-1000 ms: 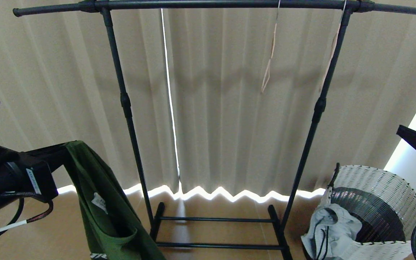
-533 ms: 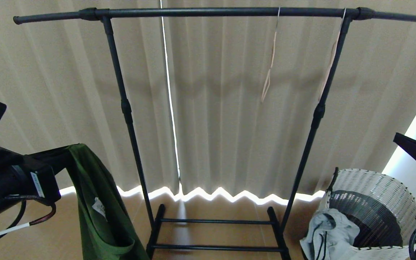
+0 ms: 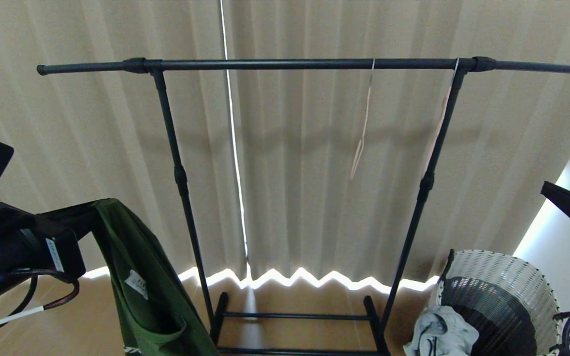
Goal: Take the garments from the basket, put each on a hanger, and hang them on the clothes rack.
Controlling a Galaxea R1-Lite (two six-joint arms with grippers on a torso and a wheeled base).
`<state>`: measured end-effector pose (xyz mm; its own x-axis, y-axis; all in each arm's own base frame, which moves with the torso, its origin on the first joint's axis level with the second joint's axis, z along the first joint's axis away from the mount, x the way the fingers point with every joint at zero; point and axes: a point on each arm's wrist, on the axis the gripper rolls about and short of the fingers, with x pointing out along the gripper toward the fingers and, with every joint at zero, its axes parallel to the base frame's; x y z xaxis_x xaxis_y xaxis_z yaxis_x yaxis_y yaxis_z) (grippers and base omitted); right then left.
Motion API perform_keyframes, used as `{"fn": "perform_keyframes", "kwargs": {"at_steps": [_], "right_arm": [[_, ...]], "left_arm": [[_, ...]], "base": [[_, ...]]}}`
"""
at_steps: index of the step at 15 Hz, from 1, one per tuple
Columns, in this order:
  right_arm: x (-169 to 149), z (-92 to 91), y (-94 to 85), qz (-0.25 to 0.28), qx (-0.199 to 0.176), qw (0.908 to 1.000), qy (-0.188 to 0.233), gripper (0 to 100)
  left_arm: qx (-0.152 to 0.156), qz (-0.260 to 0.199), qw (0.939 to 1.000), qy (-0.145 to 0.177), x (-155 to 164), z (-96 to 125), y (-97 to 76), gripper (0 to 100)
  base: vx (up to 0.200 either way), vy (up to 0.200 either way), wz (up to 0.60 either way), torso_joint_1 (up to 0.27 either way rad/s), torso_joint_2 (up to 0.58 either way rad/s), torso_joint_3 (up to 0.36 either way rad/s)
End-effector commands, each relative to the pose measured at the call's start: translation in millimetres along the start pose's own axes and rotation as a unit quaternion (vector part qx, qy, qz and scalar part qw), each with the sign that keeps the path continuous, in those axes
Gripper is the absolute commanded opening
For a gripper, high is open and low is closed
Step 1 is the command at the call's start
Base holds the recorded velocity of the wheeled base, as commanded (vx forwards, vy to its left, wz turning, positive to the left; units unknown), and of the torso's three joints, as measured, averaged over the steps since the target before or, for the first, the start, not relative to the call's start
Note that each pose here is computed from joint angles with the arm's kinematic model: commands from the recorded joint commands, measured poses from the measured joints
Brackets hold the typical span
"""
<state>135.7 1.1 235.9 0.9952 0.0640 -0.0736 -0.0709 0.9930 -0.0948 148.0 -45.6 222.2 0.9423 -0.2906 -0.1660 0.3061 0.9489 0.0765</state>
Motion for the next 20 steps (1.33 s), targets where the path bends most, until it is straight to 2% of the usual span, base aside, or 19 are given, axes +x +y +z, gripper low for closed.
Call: {"fn": "perform_keyframes", "kwargs": {"at_steps": [1,5,7,10,17,20], "right_arm": [[0.2,1.1,-0.1,0.000,-0.001,1.0000,-0.002,100],[-1.3,-4.2,0.5,0.000,-0.005,1.0000,0.008,100],[0.8,-6.7,0.1,-0.002,-0.008,0.9998,0.019,100],[3.6,-11.1,-3.8,-0.015,-0.016,0.9988,0.043,100],[4.2,-12.6,-4.3,-0.019,-0.016,0.9986,0.048,100],[3.9,-11.0,-4.4,-0.019,-0.017,0.9987,0.045,100]], "left_arm": [[0.000,0.000,1.0000,0.002,1.7,-2.2,-0.2,0],[0.012,0.001,0.9999,-0.001,2.4,-5.6,-0.2,0],[0.013,0.001,0.9998,-0.015,2.7,-3.4,-0.3,0],[0.015,0.002,0.9998,-0.017,3.7,-11.0,-0.9,0],[0.014,0.003,0.9995,-0.028,4.6,-9.0,-0.5,0],[0.014,0.003,0.9995,-0.030,3.9,-8.7,-0.4,0]], "base": [[0.000,0.000,0.00,0.173,-0.47,-0.295],[0.000,0.000,0.00,0.190,-0.49,-0.293],[0.000,0.000,0.00,0.215,-0.50,-0.288],[0.000,0.000,0.00,0.186,-0.45,-0.251],[0.000,0.000,0.00,0.023,-0.05,-0.025],[0.200,0.000,0.00,0.004,0.00,0.002]]}}
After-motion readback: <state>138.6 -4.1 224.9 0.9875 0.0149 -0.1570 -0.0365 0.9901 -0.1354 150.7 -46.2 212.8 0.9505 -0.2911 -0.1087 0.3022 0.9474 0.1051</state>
